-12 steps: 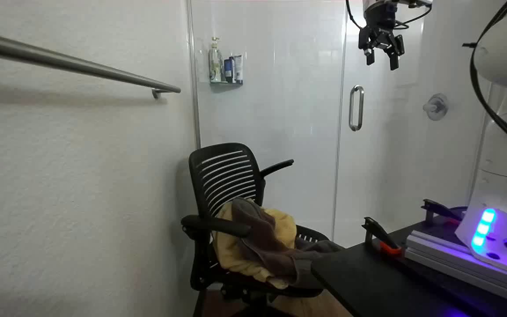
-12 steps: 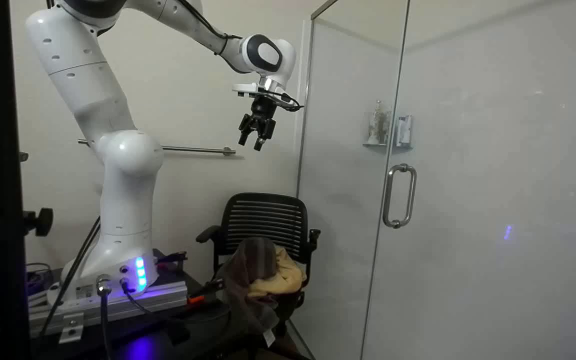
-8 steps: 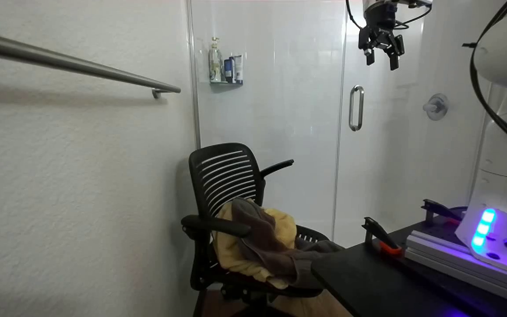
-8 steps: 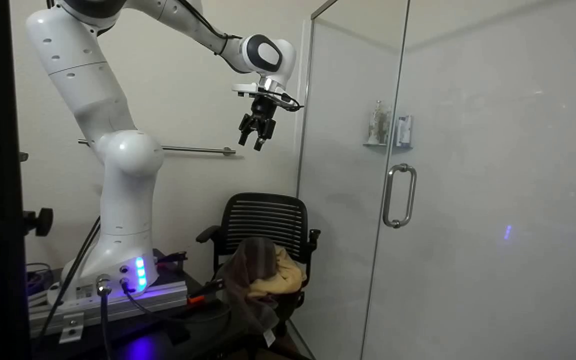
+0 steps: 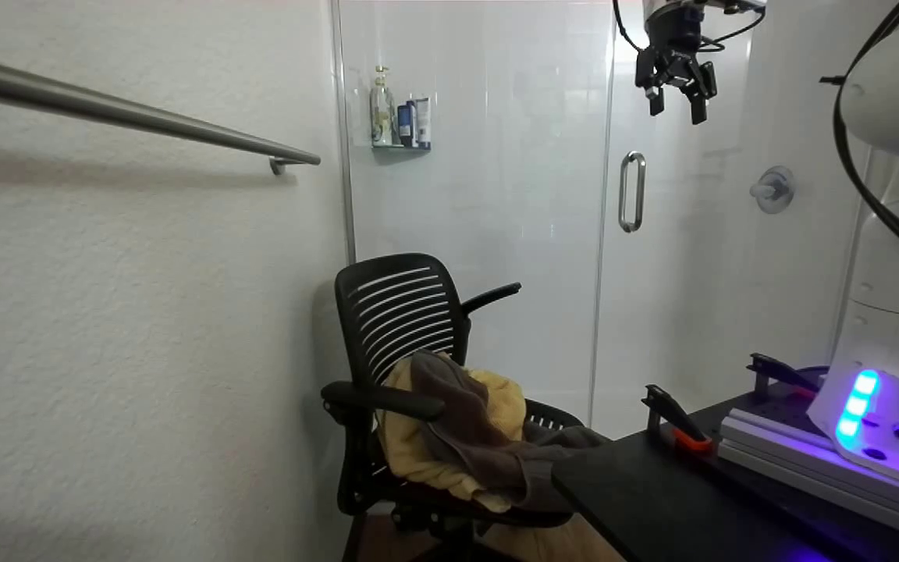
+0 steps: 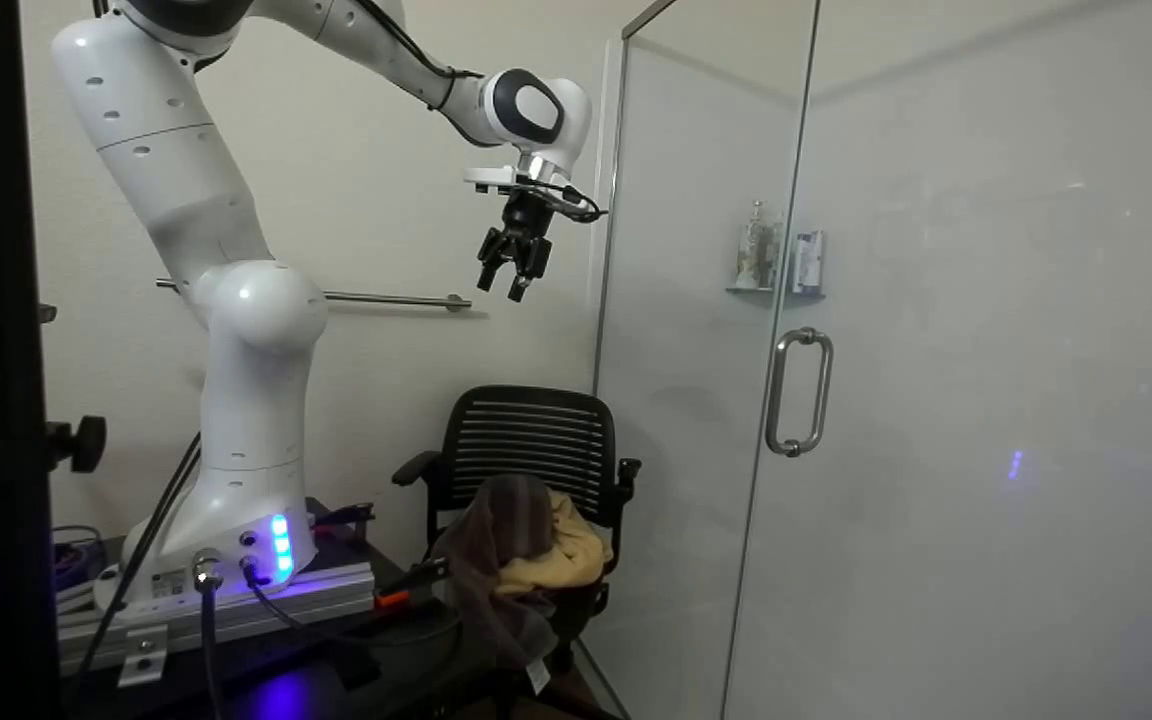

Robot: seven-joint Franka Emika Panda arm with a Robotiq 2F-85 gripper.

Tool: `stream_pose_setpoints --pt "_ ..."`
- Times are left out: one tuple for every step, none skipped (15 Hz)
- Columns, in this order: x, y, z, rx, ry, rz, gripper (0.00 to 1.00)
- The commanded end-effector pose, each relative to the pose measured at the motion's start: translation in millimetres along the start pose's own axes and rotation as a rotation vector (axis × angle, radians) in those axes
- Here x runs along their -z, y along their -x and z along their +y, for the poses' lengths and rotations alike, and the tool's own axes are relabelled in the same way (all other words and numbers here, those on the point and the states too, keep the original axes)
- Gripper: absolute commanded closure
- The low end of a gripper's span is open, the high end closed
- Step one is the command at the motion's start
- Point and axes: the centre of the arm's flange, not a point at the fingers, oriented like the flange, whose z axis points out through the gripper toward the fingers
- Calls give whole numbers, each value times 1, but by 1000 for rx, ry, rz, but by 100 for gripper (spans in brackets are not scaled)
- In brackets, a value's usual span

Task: Open the door

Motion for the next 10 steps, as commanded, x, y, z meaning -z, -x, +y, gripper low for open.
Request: stream_pose_setpoints --pt "2 1 8 -72 132 33 0" --pt "-2 -2 22 -107 169 51 0" --pt "-5 -5 38 -146 219 71 0" --pt "-5 -8 54 -180 268 88 0" --pt "-3 -10 67 -215 315 111 0" --pt "0 -12 81 -251 359 140 0" --pt "5 -15 95 -276 389 169 0" --pt "12 -19 106 -290 399 201 0" --pt "15 -23 114 -296 394 228 0" --pt "20 -29 120 -291 372 251 0"
